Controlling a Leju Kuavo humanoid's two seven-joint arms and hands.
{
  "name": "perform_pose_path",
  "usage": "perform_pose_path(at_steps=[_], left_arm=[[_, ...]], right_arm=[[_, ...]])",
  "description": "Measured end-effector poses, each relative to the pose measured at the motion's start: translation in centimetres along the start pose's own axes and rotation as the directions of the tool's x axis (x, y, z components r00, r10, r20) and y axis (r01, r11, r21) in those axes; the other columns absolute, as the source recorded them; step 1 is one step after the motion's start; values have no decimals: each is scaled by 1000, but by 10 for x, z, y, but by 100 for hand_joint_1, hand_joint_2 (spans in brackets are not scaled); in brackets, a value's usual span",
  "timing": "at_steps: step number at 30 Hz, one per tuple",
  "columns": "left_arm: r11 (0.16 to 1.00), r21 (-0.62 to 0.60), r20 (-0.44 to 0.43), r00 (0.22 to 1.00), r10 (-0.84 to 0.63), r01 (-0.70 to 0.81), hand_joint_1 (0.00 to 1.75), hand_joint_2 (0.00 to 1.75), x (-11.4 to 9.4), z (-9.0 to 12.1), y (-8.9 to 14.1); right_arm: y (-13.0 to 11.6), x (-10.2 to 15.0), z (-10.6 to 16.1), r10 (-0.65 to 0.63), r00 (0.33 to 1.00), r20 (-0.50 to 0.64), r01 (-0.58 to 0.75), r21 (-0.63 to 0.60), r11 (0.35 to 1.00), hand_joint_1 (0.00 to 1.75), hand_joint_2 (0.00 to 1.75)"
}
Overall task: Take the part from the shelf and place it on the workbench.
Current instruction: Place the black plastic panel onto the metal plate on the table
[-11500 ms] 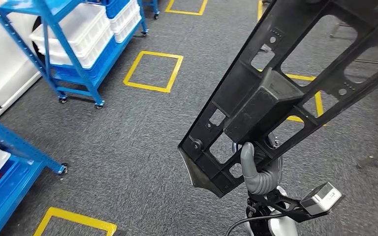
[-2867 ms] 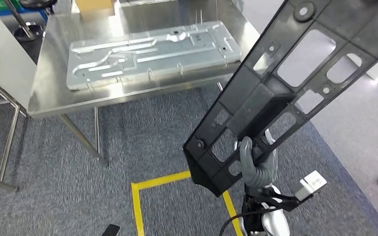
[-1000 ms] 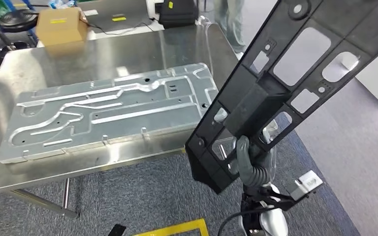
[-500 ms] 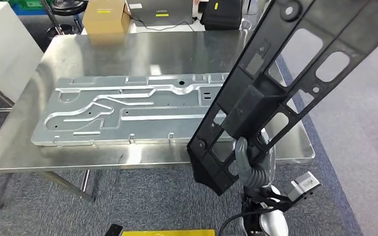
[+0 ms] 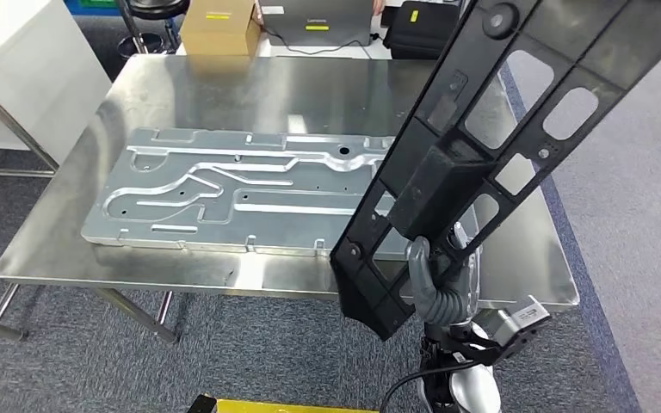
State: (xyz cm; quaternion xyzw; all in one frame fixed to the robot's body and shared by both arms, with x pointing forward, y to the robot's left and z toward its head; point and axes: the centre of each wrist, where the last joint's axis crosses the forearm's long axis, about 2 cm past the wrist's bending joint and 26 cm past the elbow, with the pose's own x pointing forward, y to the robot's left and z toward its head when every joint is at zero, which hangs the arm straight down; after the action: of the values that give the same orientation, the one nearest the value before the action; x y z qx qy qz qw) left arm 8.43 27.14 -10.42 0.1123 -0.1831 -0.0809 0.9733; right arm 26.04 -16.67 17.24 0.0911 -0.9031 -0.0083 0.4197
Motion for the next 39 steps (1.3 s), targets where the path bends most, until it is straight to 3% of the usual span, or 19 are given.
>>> perform_pose_path(at_steps=[4, 9, 14, 17, 22, 32, 35, 39], left_arm=[[1000, 0, -12, 1000, 12, -12, 0, 175, -8, 2, -1], [1000, -8, -17, 1000, 14, -14, 0, 175, -10, 3, -4], [1000, -19, -17, 1000, 14, -14, 0, 175, -9, 4, -9], [1000, -25, -20, 1000, 9, -9, 0, 175, -10, 5, -11], [999, -34, -18, 1000, 0, 0, 0, 175, -9, 5, -12], [999, -49, -18, 1000, -1, 0, 0, 175, -8, 5, -15], [999, -52, -17, 1000, 3, -4, 0, 175, -8, 6, -16], [998, -61, -20, 1000, 7, -8, 0, 175, -9, 6, -17]], right_arm=[[-16, -3, -1, 239, 971, -24, -240, -44, 970, 175, 175], [-36, -4, -2, 614, 789, -3, -611, -108, 785, 175, 175], [-41, -2, -4, 727, 685, 53, -711, -172, 682, 175, 175], [-43, 3, -6, 830, 529, 177, -793, -244, 558, 175, 175], [-39, 18, -17, 896, 334, 291, -854, -310, 419, 175, 175], [-51, 47, -37, 965, 44, 260, -917, -373, 142, 175, 175], [-51, 43, -45, 984, -6, 178, -936, -348, 58, 175, 175], [-63, 22, -56, 995, -16, 100, -957, -290, 14, 175, 175]])
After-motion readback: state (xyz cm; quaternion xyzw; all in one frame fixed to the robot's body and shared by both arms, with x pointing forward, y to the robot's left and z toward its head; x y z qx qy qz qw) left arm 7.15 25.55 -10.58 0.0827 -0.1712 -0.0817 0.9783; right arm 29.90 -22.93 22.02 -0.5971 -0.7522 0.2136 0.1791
